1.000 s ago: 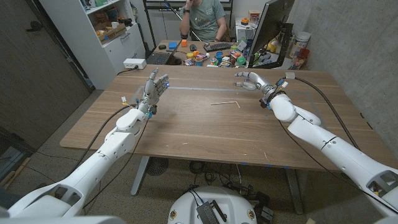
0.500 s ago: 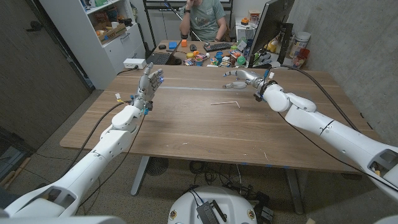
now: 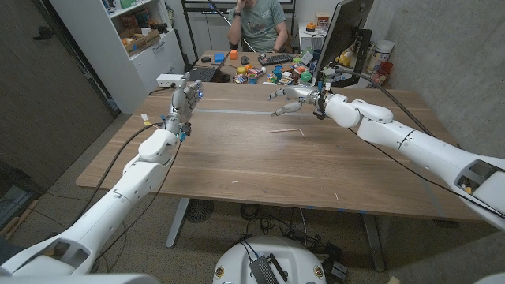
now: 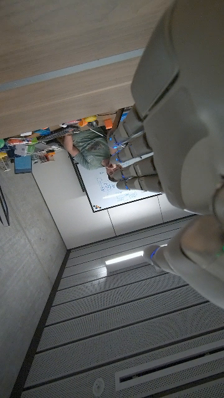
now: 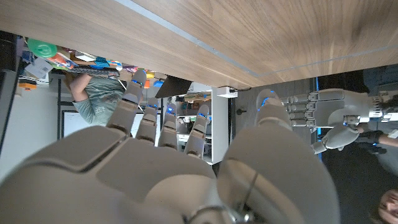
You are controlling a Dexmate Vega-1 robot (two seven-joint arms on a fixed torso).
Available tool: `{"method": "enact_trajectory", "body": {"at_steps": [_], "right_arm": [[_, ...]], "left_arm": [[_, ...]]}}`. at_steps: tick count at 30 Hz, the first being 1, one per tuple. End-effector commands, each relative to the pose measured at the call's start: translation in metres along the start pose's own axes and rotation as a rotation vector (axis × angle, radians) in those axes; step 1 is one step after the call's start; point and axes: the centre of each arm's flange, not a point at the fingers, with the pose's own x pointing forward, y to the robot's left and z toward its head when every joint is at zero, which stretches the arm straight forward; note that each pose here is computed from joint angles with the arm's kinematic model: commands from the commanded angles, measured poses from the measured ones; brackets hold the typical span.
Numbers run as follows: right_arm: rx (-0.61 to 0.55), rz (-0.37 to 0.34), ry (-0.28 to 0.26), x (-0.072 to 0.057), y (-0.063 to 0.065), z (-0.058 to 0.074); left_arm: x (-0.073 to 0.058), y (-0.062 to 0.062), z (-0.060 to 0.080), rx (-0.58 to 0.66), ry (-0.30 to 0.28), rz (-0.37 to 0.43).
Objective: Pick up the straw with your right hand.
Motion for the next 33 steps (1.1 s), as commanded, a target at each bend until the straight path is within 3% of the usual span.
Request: {"method": "enact_trajectory", "body": {"at_steps": [1,12,18,27,33], "right_arm": [[-0.208,0.036,-0.062,0.027,0.011,0.007],[-0.211,0.093,-0.082,0.038,0.026,0.006],[-0.222,0.101,-0.075,0.039,0.032,0.001],[-0.231,0.155,0.024,0.049,0.042,-0.014],[-0.214,0.173,0.070,0.047,0.051,-0.020]], "left_arm": [[0.011,-0.006,0.040,0.051,-0.060,0.002],[0.031,-0.015,0.070,0.083,-0.090,-0.011],[0.043,-0.021,0.078,0.091,-0.091,-0.036],[0.058,-0.027,0.079,0.082,-0.112,-0.090],[0.060,-0.028,0.075,0.085,-0.105,-0.118]]}}
